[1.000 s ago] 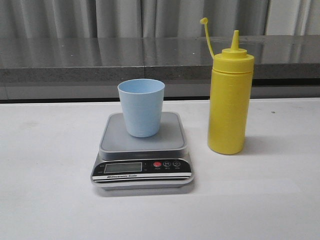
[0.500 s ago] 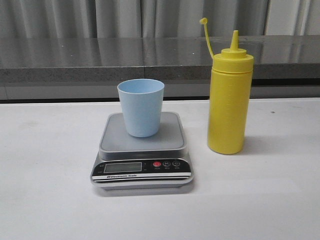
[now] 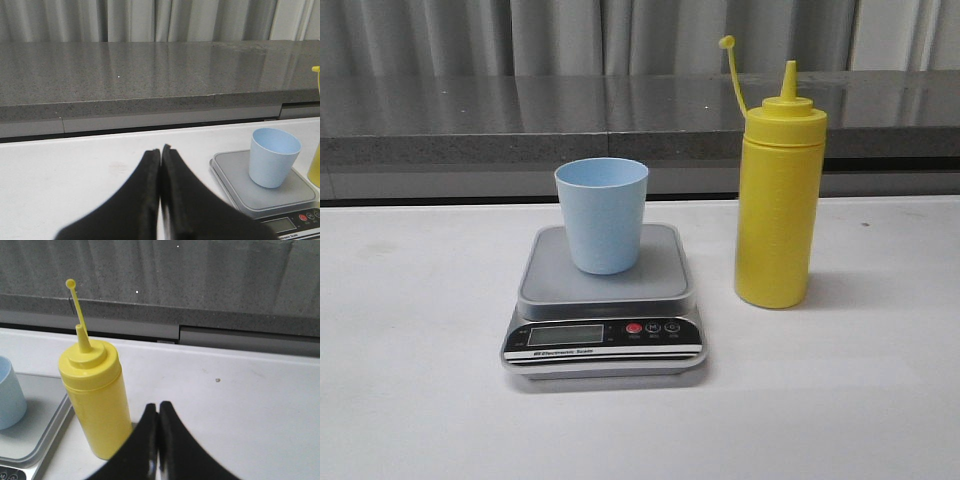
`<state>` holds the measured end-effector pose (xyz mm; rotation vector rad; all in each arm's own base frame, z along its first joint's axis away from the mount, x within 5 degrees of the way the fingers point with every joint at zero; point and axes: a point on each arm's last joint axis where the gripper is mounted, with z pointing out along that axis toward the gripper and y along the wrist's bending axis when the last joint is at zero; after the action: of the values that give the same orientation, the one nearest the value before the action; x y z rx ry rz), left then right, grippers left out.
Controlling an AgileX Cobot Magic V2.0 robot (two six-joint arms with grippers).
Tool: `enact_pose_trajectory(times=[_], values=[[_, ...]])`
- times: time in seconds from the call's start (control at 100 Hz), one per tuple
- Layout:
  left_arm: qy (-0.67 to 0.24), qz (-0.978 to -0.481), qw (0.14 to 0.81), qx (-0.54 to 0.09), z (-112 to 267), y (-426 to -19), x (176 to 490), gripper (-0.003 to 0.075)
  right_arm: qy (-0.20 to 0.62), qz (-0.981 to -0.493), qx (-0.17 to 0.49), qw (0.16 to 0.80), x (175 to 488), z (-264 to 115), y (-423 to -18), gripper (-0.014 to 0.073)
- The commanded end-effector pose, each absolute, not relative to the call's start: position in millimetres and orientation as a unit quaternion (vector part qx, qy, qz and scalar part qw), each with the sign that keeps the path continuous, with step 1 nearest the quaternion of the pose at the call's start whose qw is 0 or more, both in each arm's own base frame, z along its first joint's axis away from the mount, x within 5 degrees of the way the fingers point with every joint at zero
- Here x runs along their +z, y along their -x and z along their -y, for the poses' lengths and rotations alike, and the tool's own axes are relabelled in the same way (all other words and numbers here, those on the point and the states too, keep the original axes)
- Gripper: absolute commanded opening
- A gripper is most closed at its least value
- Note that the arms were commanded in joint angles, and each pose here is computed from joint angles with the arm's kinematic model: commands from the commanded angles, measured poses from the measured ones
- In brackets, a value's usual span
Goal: Pour seasoning into cup on scale with both arms
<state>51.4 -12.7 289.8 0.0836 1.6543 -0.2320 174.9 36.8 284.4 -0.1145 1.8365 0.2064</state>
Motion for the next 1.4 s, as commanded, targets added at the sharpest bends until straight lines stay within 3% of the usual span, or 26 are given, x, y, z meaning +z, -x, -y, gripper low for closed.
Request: enact_pose_trajectory(times=[0.0, 0.06, 0.23, 0.28, 0.65, 1.01, 1.39], values=[[-0.029, -0.701, 0.705, -0.105, 11.6, -51.2, 305.3, -0.0018, 0.057, -0.762, 0.099, 0.638, 299.8, -41.1, -182.0, -0.0057], [-0.029, -0.701, 0.705, -0.105, 11.6, -51.2, 305.3, -0.0018, 0.061, -0.767, 0.101, 0.631, 296.7, -43.5, -184.5, 0.0046], [-0.029, -0.701, 0.705, -0.105, 11.6, -51.2, 305.3, -0.0018, 0.071, -0.778, 0.107, 0.615, 289.1, -49.7, -189.9, 0.0533], [-0.029, -0.701, 0.705, -0.105, 11.6, -51.2, 305.3, -0.0018, 0.073, -0.781, 0.107, 0.610, 287.0, -50.8, -190.8, 0.0617], [-0.029, -0.701, 0.705, -0.105, 11.6, -51.2, 305.3, -0.0018, 0.104, -0.787, 0.129, 0.595, 275.8, -67.8, -194.5, 0.0588], [-0.029, -0.701, 0.705, -0.105, 11.6, -51.2, 305.3, -0.0018, 0.116, -0.735, 0.166, 0.647, 232.6, -77.1, -202.3, 0.0588], [-0.029, -0.701, 0.705, -0.105, 11.6, -51.2, 305.3, -0.0018, 0.145, -0.734, 0.157, 0.644, 196.6, -88.1, -227.1, 0.0588]])
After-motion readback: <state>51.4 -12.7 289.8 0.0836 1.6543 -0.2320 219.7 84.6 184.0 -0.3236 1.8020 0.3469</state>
